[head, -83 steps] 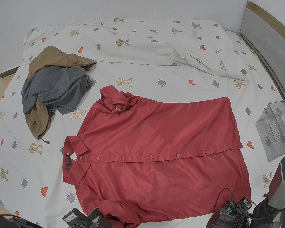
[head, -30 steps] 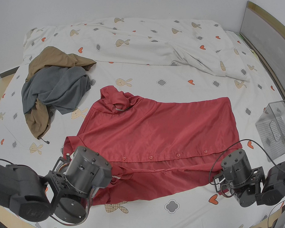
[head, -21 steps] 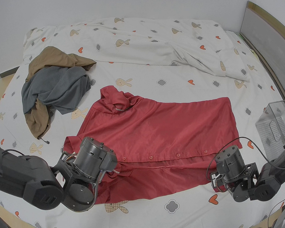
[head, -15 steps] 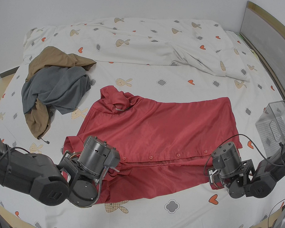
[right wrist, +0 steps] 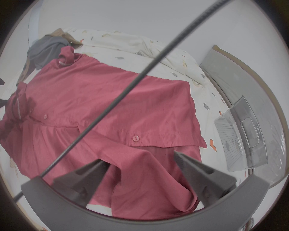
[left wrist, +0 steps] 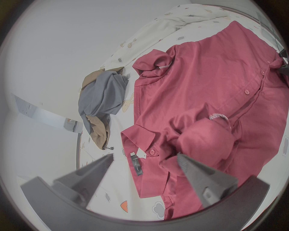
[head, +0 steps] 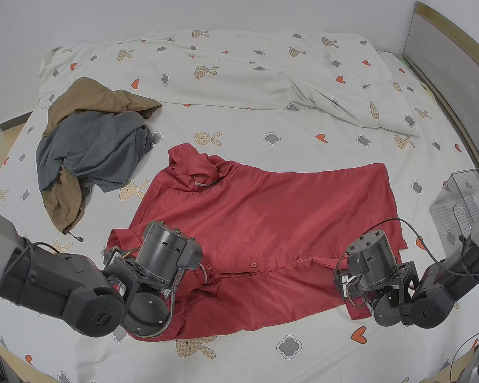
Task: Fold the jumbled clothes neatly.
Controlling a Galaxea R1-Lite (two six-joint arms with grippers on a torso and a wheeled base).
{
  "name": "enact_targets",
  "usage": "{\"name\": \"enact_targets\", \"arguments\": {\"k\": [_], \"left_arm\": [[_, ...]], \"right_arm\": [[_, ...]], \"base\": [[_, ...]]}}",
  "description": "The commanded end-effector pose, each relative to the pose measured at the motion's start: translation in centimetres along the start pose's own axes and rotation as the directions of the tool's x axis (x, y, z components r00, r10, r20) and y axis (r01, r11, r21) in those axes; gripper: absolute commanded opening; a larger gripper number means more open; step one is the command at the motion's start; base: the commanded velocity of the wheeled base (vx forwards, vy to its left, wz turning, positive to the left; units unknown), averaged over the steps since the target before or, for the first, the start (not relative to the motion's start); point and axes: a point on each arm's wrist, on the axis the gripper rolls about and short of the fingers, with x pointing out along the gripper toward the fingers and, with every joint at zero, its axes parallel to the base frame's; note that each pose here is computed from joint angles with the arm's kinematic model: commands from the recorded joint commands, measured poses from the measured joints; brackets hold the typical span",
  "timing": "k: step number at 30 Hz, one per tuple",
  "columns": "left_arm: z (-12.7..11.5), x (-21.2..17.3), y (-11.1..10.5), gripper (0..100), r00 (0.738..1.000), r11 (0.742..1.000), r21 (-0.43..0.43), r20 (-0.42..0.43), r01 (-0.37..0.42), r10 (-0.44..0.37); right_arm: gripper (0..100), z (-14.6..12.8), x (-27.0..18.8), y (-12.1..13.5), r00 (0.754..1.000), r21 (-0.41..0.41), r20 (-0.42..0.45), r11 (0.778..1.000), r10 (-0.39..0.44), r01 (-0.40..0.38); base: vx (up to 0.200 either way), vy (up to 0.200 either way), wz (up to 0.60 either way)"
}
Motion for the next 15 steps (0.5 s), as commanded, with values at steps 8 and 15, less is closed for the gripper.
{"name": "enact_targets", "arguments": {"k": [8,15], "left_arm": [[-0.7,-0.7,3.5,100,0.999,0.996,-0.077,0.004,-0.035,0.036],[-1.1,0.0,5.9,100,0.996,0.982,-0.166,-0.01,-0.089,0.089]], "right_arm": [[100,1.2,-0.9,-1.4,0.998,0.077,0.057,0.997,-0.002,-0.003],[100,2.1,-2.8,-2.8,0.994,0.129,0.106,0.991,0.033,-0.047]], "base": [[0.0,0.0,0.0],[0.0,0.0,0.0]]}}
